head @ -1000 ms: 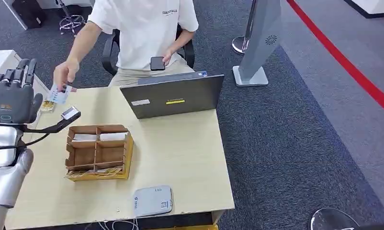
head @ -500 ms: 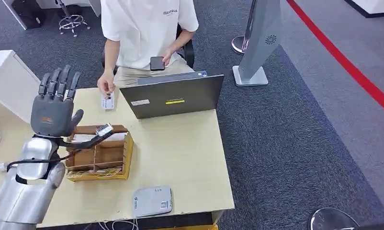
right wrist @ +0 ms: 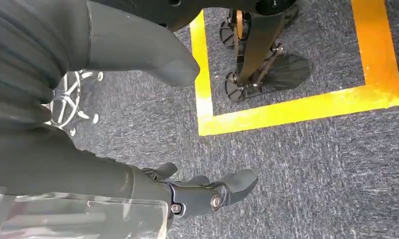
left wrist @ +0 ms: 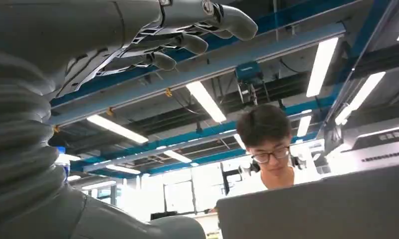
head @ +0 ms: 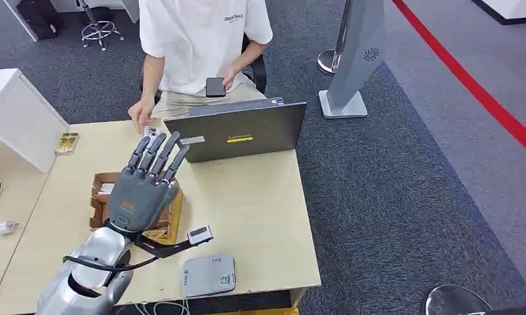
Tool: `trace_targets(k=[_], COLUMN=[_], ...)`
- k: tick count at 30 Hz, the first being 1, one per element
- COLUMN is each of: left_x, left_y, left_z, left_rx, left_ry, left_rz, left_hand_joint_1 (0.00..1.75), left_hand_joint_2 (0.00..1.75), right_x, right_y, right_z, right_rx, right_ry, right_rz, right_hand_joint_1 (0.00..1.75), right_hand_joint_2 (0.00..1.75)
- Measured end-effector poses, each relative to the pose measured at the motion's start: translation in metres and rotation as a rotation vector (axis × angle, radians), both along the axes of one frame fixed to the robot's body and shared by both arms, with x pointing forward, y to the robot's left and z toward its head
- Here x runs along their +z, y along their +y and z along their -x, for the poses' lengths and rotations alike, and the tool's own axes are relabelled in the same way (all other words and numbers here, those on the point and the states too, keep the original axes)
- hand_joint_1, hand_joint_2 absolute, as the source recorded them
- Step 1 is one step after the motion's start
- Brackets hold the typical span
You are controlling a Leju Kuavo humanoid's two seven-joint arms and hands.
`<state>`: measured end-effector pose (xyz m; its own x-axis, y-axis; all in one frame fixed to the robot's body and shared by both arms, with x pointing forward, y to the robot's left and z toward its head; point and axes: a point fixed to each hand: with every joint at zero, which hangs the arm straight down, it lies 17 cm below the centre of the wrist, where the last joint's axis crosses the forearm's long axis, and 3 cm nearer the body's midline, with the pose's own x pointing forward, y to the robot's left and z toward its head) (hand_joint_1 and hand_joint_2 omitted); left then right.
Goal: Pass the card to the sensor for recognition and then transmit it.
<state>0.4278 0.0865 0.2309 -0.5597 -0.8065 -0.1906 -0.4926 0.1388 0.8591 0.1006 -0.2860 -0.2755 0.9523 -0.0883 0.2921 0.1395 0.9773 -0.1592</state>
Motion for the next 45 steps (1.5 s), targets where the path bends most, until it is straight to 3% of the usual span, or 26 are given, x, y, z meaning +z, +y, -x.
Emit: trace_targets(k=[10,19,28,45], left_x=[-0.019,-0.082,-0.119,-0.148], left_y=[-0.009,0.002,0.022,0.027], left_z=[0.01,0.025,0.025,0.035], left_rx=[-0.024,0.018,0.076,0.104], left_ry=[0.072,0.218,0.298,0.375], left_rz=[0.019,0.025,0.015,0.028], left_hand_joint_1=[0.0,0.0,0.0,0.0], left_hand_joint_2=[1.75,1.75,1.75,1.75], right_x=[0.0,-0.001,-0.001,-0.001], right_y=[0.001,0.003,0.003,0.0], right_z=[0.002,0.003,0.005,0.007], right_rx=[-0.012,-0.017,0.0,0.014], right_ry=[0.004,0.01,0.016,0.021], right_rz=[-0.003,-0.007,-0.001,0.012], right_hand_joint_1=[0.0,0.0,0.0,0.0], right_hand_joint_2=[1.75,1.75,1.75,1.75])
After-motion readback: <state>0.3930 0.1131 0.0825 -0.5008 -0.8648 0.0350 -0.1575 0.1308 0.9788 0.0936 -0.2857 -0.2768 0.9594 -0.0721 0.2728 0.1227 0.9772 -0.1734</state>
